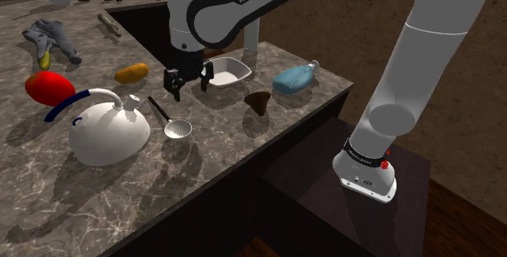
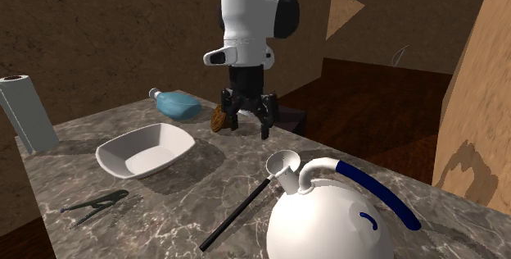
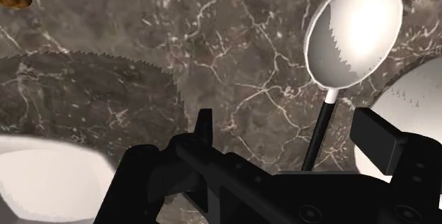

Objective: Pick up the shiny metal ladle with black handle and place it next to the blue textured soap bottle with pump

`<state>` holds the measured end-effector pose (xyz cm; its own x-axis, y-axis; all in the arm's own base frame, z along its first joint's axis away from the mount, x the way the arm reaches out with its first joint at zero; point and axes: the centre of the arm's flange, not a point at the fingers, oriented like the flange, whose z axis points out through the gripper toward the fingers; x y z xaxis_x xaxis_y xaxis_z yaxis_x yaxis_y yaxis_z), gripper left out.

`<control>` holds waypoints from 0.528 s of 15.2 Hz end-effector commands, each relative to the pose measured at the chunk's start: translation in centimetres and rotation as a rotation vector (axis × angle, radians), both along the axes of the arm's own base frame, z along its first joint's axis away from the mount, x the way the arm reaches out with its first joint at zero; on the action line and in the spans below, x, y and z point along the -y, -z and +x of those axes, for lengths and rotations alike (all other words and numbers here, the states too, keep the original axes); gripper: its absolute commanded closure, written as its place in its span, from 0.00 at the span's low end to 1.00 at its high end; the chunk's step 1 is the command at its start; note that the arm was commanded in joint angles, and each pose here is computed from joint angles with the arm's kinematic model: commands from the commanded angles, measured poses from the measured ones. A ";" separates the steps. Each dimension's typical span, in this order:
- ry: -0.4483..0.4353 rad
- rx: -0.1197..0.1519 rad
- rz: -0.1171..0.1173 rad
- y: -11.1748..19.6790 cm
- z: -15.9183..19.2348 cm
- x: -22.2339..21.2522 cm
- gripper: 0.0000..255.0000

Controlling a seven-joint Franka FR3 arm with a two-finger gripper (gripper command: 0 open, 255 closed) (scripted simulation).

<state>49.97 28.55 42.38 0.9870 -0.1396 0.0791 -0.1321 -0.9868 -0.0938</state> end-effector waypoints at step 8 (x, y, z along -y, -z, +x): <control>0.079 0.031 -0.003 5.1 7.4 -6.2 0.00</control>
<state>56.58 34.06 37.90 0.9721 -0.2087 0.1070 -0.1988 -0.9752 -0.0969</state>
